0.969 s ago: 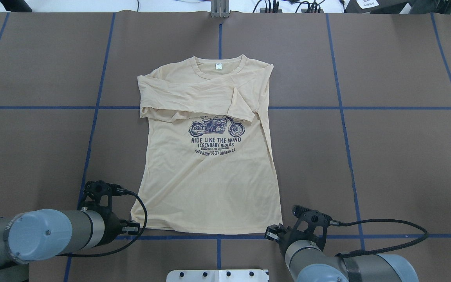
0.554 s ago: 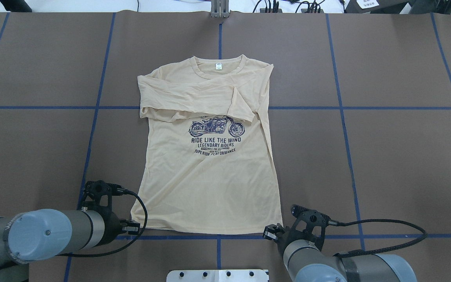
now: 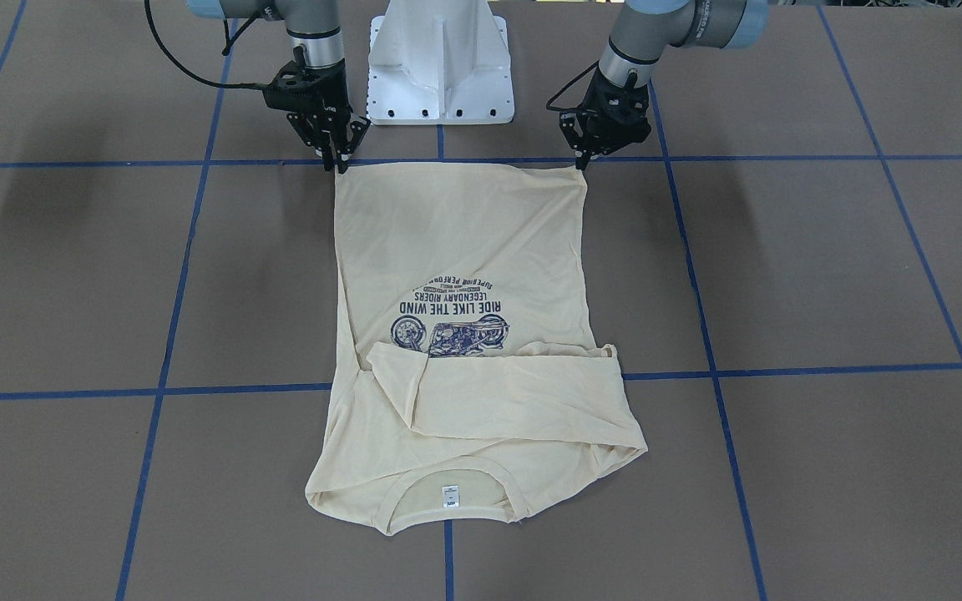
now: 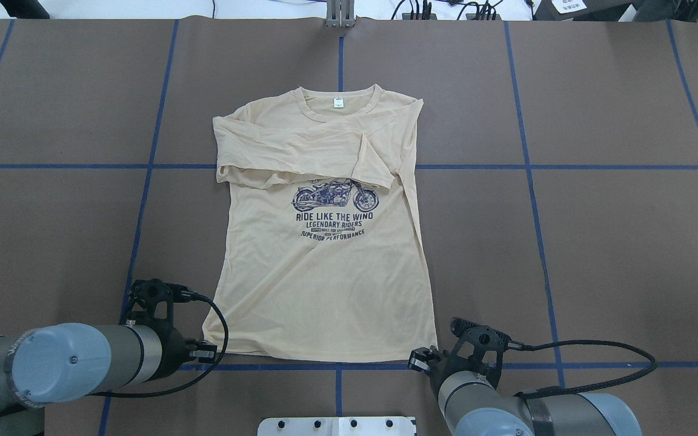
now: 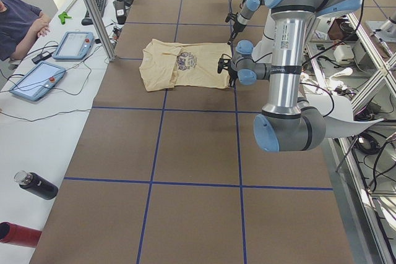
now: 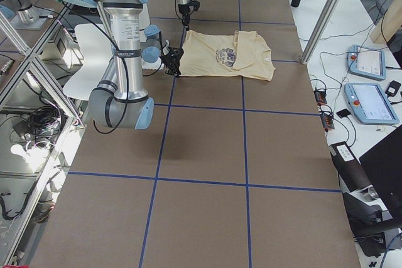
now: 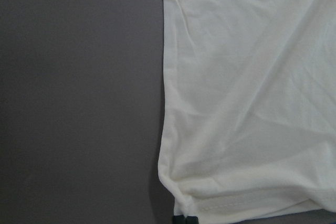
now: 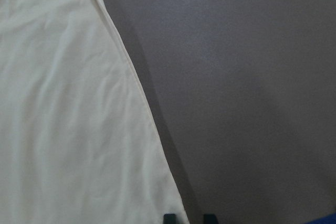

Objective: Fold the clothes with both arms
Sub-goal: 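Grasp the hem corners with both grippers, then lift the hem with both grippers and fold it toward the collar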

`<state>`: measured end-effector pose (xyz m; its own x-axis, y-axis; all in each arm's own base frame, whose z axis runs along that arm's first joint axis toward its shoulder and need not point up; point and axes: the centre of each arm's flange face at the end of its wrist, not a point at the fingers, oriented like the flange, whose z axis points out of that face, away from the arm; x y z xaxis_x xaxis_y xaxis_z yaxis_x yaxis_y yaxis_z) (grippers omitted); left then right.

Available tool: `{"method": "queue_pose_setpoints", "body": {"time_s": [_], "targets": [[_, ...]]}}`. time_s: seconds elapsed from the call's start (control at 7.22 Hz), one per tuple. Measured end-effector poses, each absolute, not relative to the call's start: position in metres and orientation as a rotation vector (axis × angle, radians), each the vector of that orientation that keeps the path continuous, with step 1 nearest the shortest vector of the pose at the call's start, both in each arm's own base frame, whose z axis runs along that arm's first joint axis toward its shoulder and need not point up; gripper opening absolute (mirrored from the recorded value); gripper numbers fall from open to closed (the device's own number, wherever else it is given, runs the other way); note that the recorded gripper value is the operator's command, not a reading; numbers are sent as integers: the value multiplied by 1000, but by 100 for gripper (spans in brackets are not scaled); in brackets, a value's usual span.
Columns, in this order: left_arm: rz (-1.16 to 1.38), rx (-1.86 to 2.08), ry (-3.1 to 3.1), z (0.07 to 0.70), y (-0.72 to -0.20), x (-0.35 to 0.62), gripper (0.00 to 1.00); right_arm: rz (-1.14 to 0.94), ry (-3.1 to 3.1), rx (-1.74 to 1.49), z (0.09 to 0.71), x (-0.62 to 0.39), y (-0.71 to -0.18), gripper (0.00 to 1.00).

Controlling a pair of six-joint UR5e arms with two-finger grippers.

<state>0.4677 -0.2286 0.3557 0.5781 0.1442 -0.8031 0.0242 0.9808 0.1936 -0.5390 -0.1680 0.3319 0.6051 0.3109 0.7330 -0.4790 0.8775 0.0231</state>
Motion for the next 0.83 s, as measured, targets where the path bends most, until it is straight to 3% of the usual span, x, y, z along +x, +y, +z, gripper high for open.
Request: {"method": "queue_pose_setpoints", "body": {"time_s": [0.55,0.83], "targets": [[71,195,973,343,-227,458,0,495,-836,219,311,-535,-179,0],[94,176,1023,280,-215,416,0,535,-888,166,285,-471,-205,0]]}}
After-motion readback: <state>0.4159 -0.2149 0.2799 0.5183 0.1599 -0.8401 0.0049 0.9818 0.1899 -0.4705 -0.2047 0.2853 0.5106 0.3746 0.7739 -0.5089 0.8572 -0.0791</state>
